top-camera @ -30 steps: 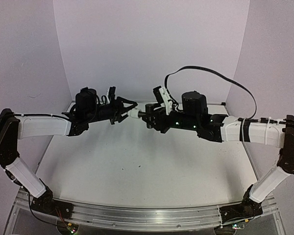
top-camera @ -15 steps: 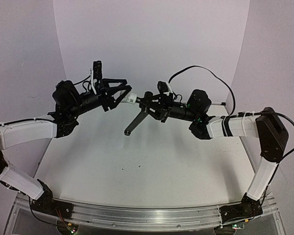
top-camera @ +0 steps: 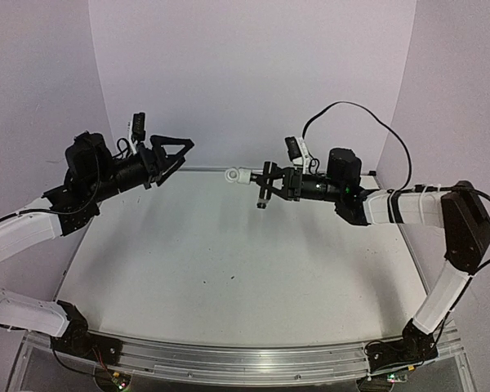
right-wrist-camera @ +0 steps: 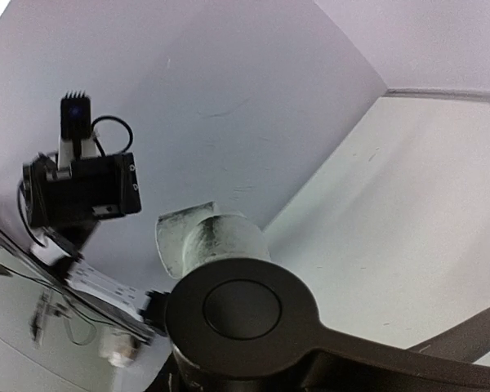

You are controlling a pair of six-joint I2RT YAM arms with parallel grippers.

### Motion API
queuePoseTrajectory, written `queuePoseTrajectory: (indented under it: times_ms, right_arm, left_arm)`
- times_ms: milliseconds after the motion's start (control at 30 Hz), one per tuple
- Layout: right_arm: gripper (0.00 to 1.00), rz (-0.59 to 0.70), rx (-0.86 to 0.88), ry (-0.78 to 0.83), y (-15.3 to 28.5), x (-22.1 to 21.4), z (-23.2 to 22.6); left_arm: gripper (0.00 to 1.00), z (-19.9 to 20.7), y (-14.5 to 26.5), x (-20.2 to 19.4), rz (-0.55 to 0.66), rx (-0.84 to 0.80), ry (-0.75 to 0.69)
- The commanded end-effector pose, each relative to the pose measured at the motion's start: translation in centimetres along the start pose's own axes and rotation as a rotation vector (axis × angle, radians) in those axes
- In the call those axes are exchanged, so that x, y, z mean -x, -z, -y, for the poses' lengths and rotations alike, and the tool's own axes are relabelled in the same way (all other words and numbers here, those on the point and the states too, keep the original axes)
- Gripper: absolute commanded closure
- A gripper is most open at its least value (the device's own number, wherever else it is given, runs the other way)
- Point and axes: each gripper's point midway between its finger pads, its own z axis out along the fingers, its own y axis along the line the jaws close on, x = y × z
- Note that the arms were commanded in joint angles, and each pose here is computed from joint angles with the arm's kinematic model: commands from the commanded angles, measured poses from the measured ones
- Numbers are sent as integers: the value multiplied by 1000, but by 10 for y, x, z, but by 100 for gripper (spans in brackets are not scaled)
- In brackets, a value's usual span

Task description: Install the water faucets

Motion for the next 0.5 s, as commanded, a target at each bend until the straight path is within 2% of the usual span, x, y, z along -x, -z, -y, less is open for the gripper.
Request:
queuePoseTrajectory:
  times_ms: [0, 67, 200, 467]
  right_arm:
    - [100, 13, -91, 574, 13, 29, -35]
    - [100, 8, -119, 650, 15, 28, -32]
    - [100, 20, -83, 682, 14, 31, -45]
    - [100, 19, 12, 696, 1, 16, -82]
  left_arm:
    - [18, -28, -11, -35, -177, 81, 491]
    - [13, -29, -22, -49, -263, 67, 565]
    - [1, -23, -44, -64, -348, 44, 580]
    - [0, -18, -74, -65, -370, 5, 482]
